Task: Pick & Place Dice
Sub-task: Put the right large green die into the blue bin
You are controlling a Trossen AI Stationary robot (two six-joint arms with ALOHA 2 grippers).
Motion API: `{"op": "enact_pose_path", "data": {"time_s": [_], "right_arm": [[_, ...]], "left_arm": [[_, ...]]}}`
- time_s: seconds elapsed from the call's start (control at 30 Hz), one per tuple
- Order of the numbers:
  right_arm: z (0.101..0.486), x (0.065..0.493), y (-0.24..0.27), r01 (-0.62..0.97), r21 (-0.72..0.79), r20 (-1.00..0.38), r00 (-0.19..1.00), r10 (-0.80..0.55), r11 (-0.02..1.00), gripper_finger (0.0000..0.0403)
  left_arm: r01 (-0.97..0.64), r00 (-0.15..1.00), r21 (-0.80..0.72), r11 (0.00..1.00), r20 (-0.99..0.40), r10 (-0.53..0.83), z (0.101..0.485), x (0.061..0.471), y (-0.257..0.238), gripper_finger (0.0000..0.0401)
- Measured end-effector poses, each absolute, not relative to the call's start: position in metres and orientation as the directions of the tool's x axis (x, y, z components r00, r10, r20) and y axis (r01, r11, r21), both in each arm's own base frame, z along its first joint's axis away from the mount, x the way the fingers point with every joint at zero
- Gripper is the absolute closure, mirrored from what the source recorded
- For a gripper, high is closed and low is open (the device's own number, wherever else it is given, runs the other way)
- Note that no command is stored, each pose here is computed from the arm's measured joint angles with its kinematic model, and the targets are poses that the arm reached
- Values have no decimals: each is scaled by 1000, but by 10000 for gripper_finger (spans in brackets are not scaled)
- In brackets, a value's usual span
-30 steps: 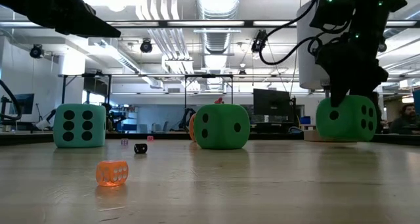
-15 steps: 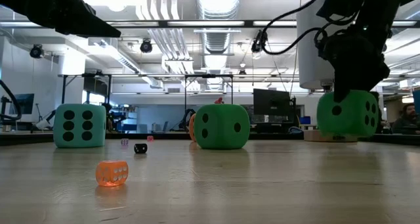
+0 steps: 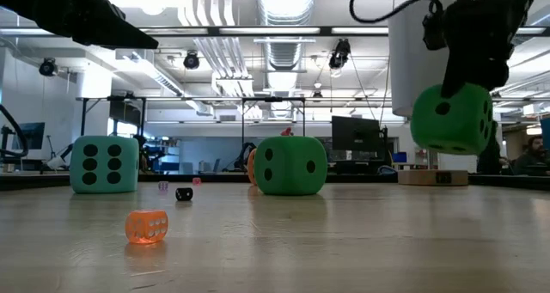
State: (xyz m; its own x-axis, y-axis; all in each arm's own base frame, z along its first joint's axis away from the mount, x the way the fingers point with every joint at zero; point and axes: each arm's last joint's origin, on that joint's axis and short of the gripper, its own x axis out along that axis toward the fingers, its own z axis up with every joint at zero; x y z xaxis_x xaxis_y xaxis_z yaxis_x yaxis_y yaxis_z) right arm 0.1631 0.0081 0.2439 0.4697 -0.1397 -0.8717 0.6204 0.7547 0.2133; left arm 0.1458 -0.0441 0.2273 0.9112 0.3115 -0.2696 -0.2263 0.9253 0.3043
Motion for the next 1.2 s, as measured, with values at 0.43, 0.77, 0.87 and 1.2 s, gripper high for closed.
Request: {"op": "enact_pose_path", "data": {"time_s": [0.43, 0.77, 0.87, 1.2], "right_arm": [[277, 165, 41, 371, 262, -820, 572, 3, 891, 60], [283, 156, 78, 168, 270, -817, 561, 133, 948, 60], [288, 154, 89, 109, 277, -810, 561, 171, 955, 60], [295, 148, 132, -63, 291, -851, 438, 288, 955, 60]], "left_arm": [[-226, 911, 304, 925, -270, 311, 227, 146, -44, 391], [-226, 911, 304, 925, -269, 312, 227, 146, -44, 391], [-226, 911, 304, 925, -270, 311, 227, 146, -44, 391], [-226, 911, 304, 925, -269, 311, 227, 146, -44, 391]]}}
